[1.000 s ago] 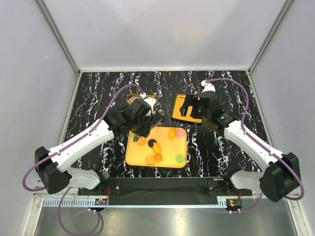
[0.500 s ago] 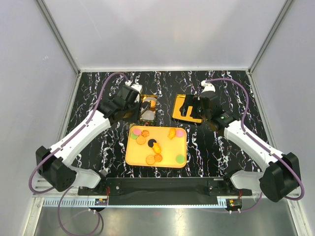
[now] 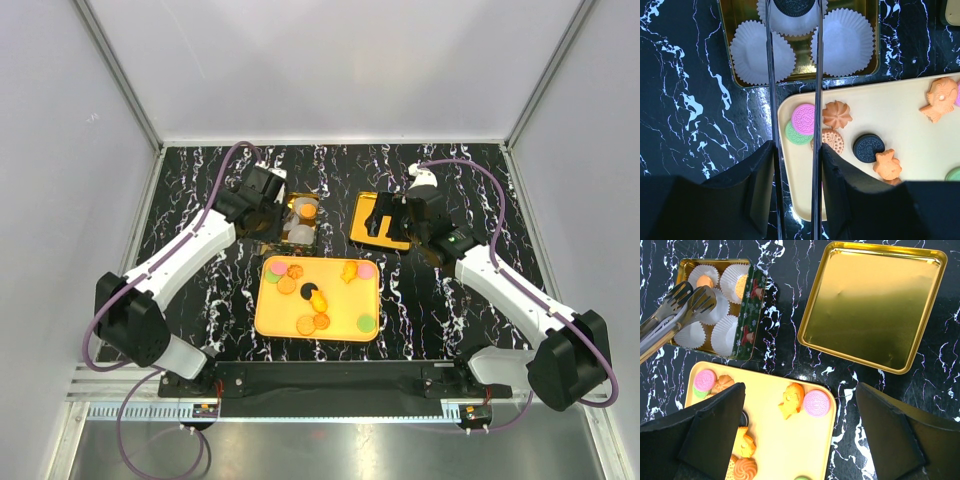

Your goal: Pack the cookies

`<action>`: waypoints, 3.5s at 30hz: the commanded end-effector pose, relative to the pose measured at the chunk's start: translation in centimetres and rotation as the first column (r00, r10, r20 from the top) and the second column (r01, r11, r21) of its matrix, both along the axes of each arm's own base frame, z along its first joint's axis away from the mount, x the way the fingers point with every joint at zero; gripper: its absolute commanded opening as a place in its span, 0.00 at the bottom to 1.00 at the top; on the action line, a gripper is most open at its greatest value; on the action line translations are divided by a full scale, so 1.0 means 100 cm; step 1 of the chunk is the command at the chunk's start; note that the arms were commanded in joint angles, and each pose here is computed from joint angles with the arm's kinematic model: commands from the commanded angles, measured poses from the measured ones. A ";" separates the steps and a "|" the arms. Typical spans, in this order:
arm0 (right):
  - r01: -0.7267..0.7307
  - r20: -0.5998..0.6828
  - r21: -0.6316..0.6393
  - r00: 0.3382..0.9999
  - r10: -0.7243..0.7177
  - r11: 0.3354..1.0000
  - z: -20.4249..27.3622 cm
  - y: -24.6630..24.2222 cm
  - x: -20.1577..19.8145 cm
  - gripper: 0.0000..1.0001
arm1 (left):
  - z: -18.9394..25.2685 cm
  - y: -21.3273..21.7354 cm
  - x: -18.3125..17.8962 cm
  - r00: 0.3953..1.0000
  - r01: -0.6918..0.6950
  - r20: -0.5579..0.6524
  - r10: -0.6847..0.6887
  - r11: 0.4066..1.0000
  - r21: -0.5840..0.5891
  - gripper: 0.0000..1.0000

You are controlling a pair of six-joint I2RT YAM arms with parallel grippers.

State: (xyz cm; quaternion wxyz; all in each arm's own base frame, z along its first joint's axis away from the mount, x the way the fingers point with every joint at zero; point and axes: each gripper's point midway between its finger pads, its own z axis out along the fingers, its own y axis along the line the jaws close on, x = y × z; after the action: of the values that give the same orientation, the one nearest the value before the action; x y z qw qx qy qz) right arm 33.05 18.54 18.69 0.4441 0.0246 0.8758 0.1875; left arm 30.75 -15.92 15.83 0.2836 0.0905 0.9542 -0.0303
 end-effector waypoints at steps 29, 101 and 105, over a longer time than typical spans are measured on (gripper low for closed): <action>0.004 0.061 0.018 0.998 -0.005 1.000 0.023 0.002 0.009 1.00 | 0.058 -0.019 0.004 0.989 0.077 0.135 -0.059 0.989 -0.125 0.47; 0.008 0.060 0.014 0.998 -0.009 1.000 0.023 0.001 0.008 1.00 | -0.018 -0.126 -0.119 0.934 0.348 -0.046 -0.353 0.933 -0.095 0.47; 0.010 0.063 0.015 0.998 -0.010 1.000 0.024 0.001 0.008 1.00 | -0.013 -0.125 -0.120 0.935 0.347 -0.037 -0.352 0.932 -0.104 0.47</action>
State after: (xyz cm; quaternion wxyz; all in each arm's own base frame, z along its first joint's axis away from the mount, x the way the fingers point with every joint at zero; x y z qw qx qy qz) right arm 33.05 18.51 18.67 0.4441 0.0248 0.8759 0.1869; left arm 18.27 -28.13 12.48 0.2164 0.2558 0.9359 -0.1091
